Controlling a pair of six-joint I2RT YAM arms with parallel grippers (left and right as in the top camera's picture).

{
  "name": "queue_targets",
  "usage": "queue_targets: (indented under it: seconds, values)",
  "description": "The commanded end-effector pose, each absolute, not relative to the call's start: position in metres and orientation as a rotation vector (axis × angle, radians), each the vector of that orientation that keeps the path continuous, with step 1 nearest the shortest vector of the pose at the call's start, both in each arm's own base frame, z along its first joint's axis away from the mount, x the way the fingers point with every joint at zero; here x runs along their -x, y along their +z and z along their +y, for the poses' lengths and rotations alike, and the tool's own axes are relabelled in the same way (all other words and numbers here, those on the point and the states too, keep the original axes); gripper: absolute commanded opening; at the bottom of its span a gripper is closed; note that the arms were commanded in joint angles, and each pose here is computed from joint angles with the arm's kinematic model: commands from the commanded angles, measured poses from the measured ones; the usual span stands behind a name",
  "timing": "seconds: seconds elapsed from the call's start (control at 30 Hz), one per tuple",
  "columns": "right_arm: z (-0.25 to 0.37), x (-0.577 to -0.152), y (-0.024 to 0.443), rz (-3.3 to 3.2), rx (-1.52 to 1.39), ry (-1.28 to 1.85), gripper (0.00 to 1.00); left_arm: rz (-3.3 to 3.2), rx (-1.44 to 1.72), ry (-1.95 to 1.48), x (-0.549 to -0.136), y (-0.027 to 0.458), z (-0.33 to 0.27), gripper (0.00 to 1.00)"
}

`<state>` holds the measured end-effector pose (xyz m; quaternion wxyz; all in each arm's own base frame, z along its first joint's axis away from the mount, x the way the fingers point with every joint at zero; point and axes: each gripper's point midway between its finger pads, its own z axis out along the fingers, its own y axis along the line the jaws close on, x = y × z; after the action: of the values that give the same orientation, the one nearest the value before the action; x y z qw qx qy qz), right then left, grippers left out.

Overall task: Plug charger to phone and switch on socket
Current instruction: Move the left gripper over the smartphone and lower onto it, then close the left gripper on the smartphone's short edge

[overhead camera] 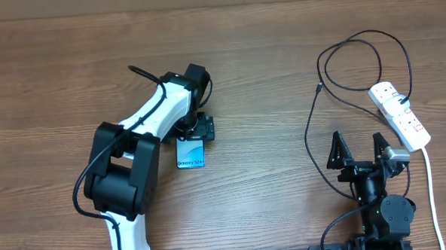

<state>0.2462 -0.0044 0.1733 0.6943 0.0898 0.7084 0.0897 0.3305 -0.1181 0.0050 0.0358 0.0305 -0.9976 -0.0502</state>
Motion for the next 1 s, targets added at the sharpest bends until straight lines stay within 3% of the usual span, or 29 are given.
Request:
queue_targets:
  seconds: [0.0,0.53,0.97]
  values:
    - [-0.006,-0.246,0.17,1.581,-0.207,0.193,1.0,-3.071,-0.098,-0.192,-0.335,0.001,-0.117,1.0]
    - [-0.006,-0.246,0.17,1.581,-0.207,0.193,1.0,-3.043,-0.061,-0.189,-0.315,-0.039,-0.11,1.0]
    - [-0.006,-0.246,0.17,1.581,-0.207,0.193,1.0,-3.007,-0.03,-0.185,-0.31,-0.045,-0.088,0.99]
